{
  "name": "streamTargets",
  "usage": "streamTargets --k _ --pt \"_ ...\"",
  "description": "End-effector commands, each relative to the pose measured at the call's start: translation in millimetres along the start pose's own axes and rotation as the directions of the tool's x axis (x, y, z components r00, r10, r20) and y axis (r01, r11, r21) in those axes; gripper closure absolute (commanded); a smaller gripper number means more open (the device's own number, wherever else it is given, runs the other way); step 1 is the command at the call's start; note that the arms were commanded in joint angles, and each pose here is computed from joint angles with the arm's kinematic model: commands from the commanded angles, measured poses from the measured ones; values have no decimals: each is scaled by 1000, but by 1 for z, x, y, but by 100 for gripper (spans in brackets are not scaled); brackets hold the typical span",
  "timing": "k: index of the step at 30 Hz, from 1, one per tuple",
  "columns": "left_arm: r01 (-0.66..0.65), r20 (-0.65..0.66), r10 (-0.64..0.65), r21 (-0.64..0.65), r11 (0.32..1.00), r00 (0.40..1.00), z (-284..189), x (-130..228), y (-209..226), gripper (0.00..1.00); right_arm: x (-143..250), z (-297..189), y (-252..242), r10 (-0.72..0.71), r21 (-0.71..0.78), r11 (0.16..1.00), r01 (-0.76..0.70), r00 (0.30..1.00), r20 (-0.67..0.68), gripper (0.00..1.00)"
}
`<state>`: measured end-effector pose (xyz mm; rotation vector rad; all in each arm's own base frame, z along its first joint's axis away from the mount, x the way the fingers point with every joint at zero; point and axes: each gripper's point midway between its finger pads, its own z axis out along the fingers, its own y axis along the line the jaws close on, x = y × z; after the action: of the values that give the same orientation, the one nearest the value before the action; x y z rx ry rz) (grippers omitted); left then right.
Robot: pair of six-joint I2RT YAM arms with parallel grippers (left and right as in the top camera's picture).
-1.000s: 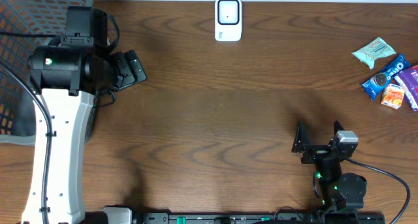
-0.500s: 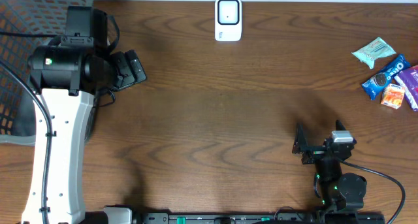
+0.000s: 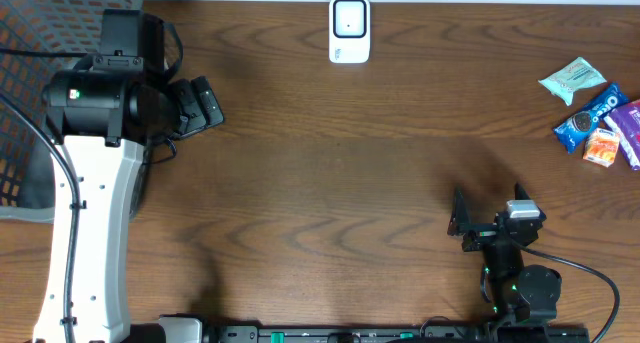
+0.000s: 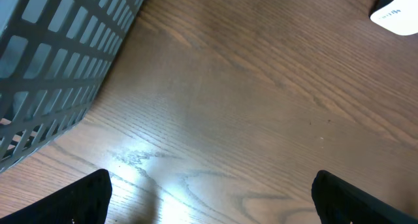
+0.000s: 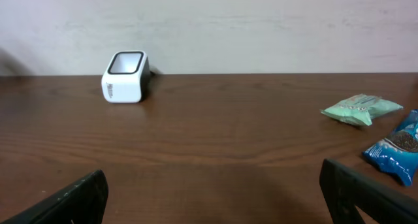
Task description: Scan the item barcode
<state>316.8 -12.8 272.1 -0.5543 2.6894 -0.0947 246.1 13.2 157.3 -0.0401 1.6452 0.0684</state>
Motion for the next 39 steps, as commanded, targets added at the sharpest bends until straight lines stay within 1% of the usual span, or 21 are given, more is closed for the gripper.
streamTargets --k 1,26,29,30,33,35,39 --pt "-3 4 3 -18 1000 1000 1 -2 4 2 1 0 -3 -10 15 1000 10 1000 1 1" --pt "-3 4 3 -18 1000 1000 1 -2 4 2 0 0 -3 -10 16 1000 10 1000 2 1" --pt "-31 31 34 -80 996 999 0 -7 14 2 0 0 -3 -10 16 1000 10 1000 2 1" --pt "-31 33 34 -83 996 999 0 -7 14 2 0 0 -3 -10 16 1000 10 1000 2 1" --pt "-32 16 34 -88 996 999 0 -4 16 2 0 0 -3 -10 16 1000 10 1000 2 1" --pt "-33 -1 33 -68 997 999 -1 1 13 2 0 0 -3 -10 16 1000 10 1000 2 1" --pt "-33 13 34 -67 997 999 -10 6 17 2 0 0 -3 -10 16 1000 10 1000 2 1"
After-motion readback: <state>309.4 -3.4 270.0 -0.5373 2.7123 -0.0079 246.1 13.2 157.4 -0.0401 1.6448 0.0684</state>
